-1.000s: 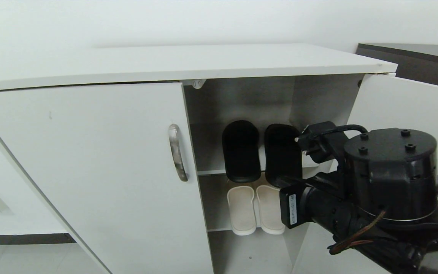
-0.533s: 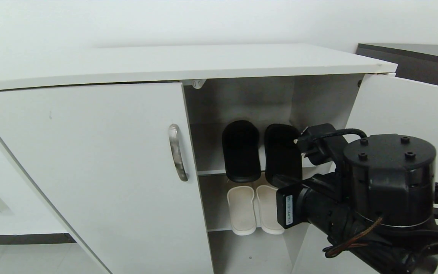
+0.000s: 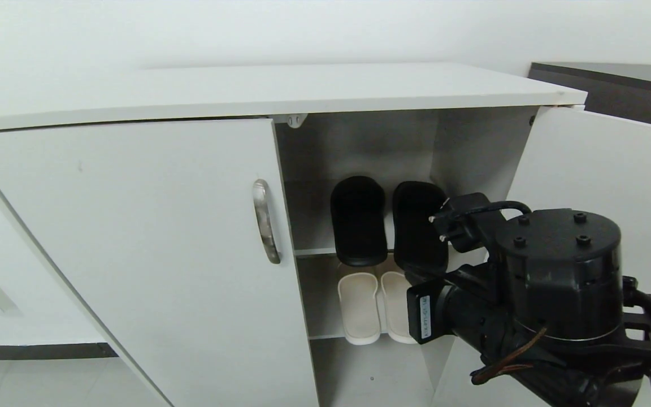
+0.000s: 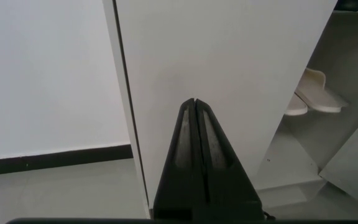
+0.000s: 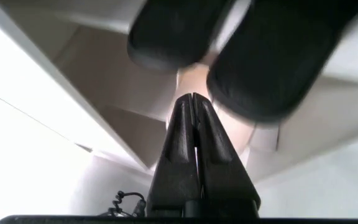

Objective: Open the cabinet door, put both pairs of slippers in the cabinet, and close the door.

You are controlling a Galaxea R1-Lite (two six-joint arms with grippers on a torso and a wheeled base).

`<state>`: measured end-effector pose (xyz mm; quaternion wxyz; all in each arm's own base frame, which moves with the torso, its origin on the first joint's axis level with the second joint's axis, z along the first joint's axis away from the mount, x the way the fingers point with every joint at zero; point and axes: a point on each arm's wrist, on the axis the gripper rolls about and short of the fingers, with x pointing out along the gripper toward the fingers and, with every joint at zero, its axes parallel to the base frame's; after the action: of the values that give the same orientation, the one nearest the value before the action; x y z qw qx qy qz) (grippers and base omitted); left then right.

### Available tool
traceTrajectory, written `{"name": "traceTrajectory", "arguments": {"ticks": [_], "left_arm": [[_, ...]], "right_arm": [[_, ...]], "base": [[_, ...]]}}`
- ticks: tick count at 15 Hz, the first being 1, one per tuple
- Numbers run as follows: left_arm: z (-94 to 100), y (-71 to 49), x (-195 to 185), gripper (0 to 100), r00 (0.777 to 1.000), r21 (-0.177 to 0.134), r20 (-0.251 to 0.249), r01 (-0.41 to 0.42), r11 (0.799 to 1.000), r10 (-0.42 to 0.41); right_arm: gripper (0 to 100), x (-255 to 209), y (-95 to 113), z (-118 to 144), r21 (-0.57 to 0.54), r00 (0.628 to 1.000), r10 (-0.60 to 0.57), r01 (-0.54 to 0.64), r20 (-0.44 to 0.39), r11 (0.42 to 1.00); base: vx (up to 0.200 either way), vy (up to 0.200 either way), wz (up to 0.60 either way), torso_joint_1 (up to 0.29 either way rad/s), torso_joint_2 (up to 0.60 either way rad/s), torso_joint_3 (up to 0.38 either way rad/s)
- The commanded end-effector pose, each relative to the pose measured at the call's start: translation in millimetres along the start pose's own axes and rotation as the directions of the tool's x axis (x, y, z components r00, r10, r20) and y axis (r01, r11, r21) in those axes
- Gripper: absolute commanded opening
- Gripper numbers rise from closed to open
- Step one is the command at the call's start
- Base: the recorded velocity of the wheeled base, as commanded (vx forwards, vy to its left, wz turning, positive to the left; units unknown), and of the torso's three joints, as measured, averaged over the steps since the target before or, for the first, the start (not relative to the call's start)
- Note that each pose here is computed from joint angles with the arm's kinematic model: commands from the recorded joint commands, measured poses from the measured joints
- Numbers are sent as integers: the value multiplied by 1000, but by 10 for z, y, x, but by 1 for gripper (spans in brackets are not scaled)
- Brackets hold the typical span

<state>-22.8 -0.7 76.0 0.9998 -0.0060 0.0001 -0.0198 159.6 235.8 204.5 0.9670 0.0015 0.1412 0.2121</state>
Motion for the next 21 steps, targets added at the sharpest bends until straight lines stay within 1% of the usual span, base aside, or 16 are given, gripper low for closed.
{"name": "traceTrajectory", "arguments": {"ticks": [1,5,10,18,21], "left_arm": [[-1,0,0,0,1000,0,0,0,1000,0],[-1,0,0,0,1000,-2,0,0,1000,0],[-1,0,0,0,1000,-2,0,-1,1000,1],[-1,0,0,0,1000,-2,0,-1,1000,1],[-1,0,0,0,1000,-2,0,-1,1000,1]], "right_arm": [[0,8,0,-37,-7,1000,1,-1,-12,1000],[0,14,-8,-92,-17,1000,0,0,-29,1000],[0,83,0,-172,-5,1000,4,-4,3,1000],[0,134,-7,-262,-24,1000,-8,7,-23,1000],[0,133,-9,-270,-26,1000,-7,6,-26,1000]], "base": [[-200,0,0,12,-7,-12],[-200,0,0,0,4,4],[-200,0,0,5,6,1],[-200,0,0,1,2,4],[0,0,0,0,0,0]]}}
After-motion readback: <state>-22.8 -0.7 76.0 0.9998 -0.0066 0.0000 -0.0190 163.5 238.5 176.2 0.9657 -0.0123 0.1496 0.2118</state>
